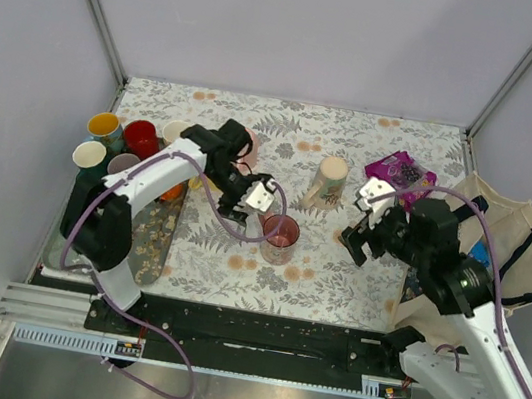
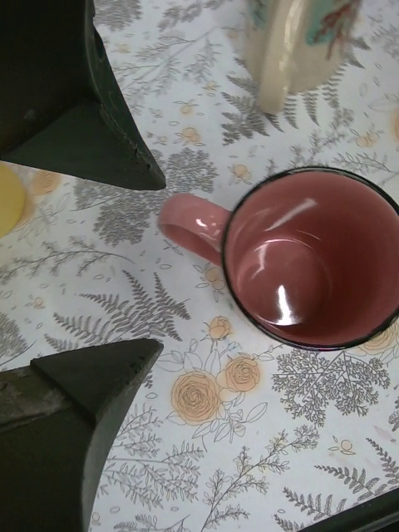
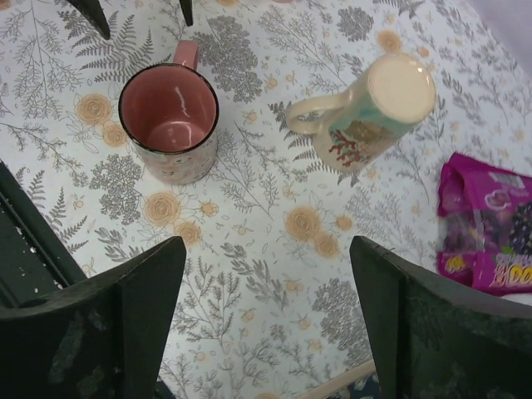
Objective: Turn the mug right side up
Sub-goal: Move the cup to the tray.
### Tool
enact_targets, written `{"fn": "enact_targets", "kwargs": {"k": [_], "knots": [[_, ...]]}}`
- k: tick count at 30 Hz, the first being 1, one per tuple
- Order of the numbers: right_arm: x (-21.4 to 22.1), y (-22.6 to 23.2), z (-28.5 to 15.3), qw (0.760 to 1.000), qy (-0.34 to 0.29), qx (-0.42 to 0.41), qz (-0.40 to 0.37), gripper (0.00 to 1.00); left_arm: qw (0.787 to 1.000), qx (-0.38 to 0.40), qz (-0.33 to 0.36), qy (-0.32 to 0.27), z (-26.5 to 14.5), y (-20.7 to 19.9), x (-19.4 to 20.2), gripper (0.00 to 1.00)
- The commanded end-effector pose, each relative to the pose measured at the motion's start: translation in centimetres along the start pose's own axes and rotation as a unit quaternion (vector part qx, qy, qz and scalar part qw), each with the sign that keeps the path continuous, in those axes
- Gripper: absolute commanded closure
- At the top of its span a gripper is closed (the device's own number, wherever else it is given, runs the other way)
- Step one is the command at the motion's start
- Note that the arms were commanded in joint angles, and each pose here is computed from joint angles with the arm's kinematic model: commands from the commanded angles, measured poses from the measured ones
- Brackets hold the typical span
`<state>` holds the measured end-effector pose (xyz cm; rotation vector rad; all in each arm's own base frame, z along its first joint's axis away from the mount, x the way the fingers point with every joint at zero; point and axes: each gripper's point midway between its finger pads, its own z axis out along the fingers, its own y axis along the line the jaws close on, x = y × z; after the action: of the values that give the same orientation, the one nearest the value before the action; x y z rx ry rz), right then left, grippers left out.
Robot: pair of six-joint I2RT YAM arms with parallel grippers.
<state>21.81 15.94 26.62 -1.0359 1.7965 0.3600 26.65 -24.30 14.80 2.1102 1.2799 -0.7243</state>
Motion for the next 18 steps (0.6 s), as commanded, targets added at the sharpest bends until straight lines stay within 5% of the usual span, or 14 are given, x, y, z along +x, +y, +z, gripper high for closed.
{"fn": "enact_targets", "kwargs": {"k": [1,18], "knots": [[2.1,-1.4,-0.4,0.995,0.005,0.065,0.075,0.11,0.996,0.019,0.088,-0.004,1.4,1.7,-1.3,0.26],[2.0,-4.0,1.6,0.988,0.001,0.089,0.128,0.12,0.991,0.104,0.072,0.036,5.8,-0.5,-0.1,0.52]]}}
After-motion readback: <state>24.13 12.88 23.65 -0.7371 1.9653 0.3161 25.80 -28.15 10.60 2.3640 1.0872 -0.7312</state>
